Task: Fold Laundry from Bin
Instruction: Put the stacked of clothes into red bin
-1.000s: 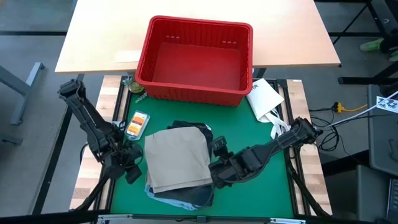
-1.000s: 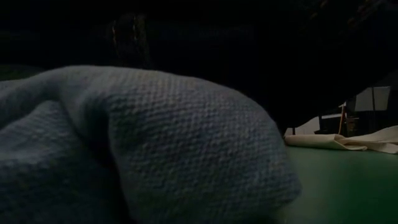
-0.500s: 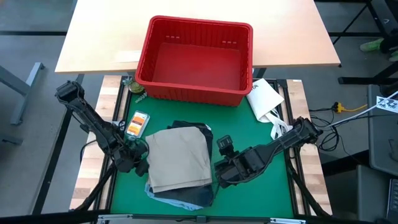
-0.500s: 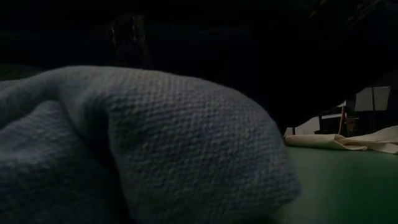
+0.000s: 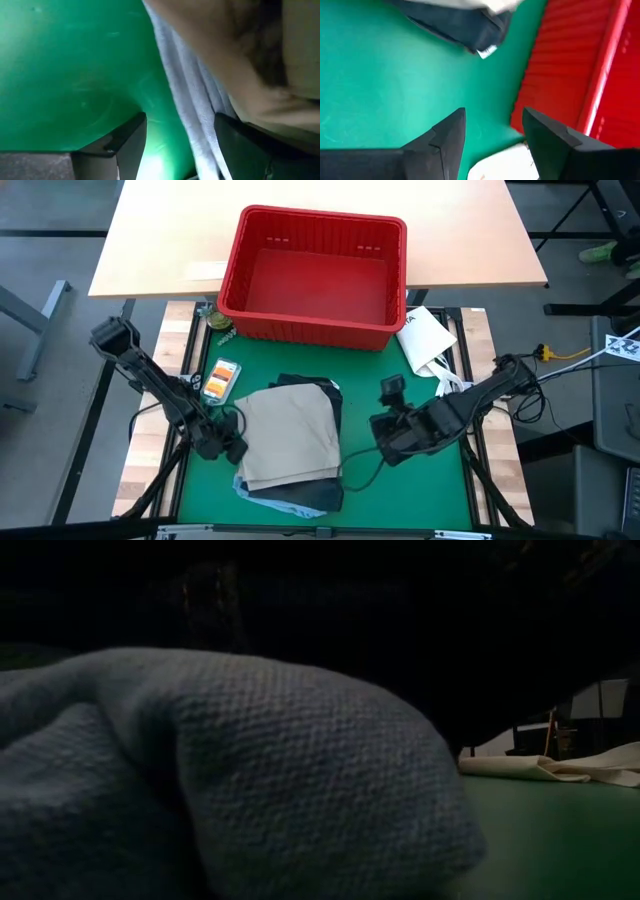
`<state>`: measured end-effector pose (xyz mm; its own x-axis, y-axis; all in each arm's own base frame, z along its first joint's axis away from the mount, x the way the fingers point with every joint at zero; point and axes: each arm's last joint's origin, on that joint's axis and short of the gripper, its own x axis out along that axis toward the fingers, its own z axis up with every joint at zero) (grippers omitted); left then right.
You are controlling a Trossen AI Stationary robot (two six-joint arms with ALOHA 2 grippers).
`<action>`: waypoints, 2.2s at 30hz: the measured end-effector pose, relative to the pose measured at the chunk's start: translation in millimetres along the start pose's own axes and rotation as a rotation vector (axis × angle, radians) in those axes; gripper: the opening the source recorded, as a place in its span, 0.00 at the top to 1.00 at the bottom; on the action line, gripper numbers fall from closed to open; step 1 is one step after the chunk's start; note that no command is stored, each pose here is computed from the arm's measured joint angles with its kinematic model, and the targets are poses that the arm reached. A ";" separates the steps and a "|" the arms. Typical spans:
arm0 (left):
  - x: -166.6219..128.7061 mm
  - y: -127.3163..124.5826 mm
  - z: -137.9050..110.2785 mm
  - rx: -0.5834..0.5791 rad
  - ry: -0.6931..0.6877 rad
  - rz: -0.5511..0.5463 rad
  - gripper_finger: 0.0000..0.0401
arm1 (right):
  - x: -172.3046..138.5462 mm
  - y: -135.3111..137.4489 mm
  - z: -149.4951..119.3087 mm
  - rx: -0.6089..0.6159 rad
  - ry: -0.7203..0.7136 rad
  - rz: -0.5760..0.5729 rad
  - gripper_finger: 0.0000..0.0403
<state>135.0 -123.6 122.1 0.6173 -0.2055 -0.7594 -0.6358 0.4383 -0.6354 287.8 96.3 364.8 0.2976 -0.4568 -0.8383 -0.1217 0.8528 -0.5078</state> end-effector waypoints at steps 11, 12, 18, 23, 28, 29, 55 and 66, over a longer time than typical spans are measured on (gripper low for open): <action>6.5 -3.2 -1.0 -0.017 -0.029 -0.034 0.43 | 31.0 10.0 -73.9 0.479 -0.172 0.063 0.51; 6.5 -3.3 -1.0 -0.015 -0.030 -0.035 0.44 | 37.8 14.1 -76.2 0.538 -0.221 0.082 0.51; 6.7 -3.3 -1.0 -0.015 -0.029 -0.034 0.51 | 90.4 50.4 -71.5 0.706 -0.459 0.247 0.51; 6.7 -3.5 -1.0 -0.016 -0.023 -0.035 0.53 | 125.8 76.8 -68.2 0.725 -0.536 0.387 0.51; 6.7 -3.5 -1.1 -0.017 -0.023 -0.035 0.53 | 148.4 92.1 -64.8 0.718 -0.468 0.391 0.51; 6.7 -3.5 -1.1 -0.018 -0.022 -0.035 0.53 | 153.2 95.0 -64.6 0.738 -0.445 0.384 0.51; 6.6 -5.2 -3.1 -0.126 0.041 -0.045 0.53 | 240.6 115.9 -14.7 1.008 -0.676 0.504 0.51; 6.3 -8.6 -3.2 -0.131 0.037 -0.081 0.53 | 244.4 117.7 -18.2 1.088 -0.596 0.490 0.51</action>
<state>142.9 -131.4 122.3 0.6530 -0.2687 -0.7081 -0.6412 0.3015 -0.7057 329.1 80.4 96.6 0.8401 -0.1050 -0.5321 0.3954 0.7902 0.4683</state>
